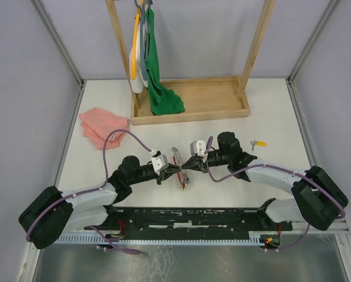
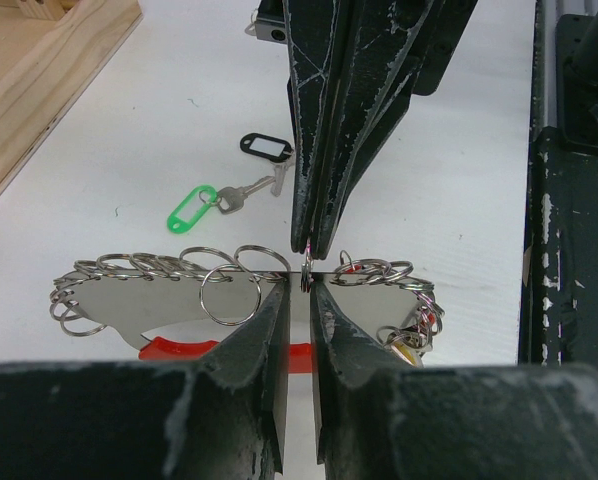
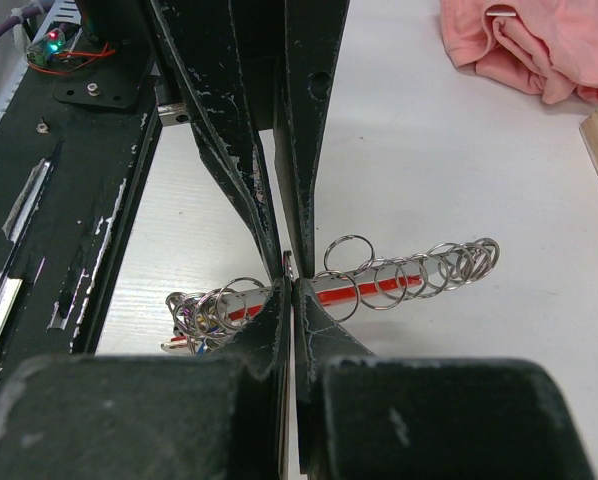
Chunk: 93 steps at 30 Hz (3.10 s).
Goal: Put the keys on the keyring
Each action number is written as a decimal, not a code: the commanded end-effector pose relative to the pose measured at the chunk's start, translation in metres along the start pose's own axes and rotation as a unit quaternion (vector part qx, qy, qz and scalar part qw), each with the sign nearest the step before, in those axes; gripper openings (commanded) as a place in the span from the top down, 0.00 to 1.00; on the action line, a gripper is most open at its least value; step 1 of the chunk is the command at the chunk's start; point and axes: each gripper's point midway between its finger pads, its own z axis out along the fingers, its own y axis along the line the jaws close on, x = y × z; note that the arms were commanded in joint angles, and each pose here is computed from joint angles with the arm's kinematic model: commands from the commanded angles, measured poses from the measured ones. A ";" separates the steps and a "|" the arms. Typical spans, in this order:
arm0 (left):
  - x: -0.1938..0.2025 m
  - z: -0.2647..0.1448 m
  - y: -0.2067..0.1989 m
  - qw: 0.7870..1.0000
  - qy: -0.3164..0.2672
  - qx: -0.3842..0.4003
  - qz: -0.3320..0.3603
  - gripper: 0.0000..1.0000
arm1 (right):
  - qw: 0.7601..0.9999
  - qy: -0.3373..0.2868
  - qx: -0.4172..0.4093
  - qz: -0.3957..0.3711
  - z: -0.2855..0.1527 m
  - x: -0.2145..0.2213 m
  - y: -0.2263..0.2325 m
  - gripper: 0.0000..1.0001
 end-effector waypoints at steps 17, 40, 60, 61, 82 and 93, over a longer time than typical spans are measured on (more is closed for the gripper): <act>-0.028 0.009 0.006 0.999 -0.026 0.009 0.022 0.97 | 1.000 -0.005 0.003 0.018 -0.003 -0.019 -0.003 0.98; -0.010 -0.011 0.020 0.990 -0.029 -0.052 0.126 0.97 | 0.822 0.266 0.385 0.325 -0.108 0.055 -0.043 0.38; 0.001 -0.011 0.024 0.989 -0.007 -0.056 0.136 0.97 | 0.683 0.321 0.508 0.416 -0.117 0.137 -0.059 0.56; 0.002 -0.011 0.024 0.989 -0.006 -0.055 0.135 0.97 | 0.681 0.320 0.510 0.416 -0.117 0.139 -0.060 0.57; 0.006 -0.007 0.022 0.991 0.003 -0.044 0.130 0.97 | 0.661 0.338 0.531 0.408 -0.127 0.157 -0.055 0.81; 0.002 -0.008 0.022 0.991 -0.001 -0.048 0.129 0.97 | 0.667 0.334 0.528 0.407 -0.147 0.109 -0.046 1.00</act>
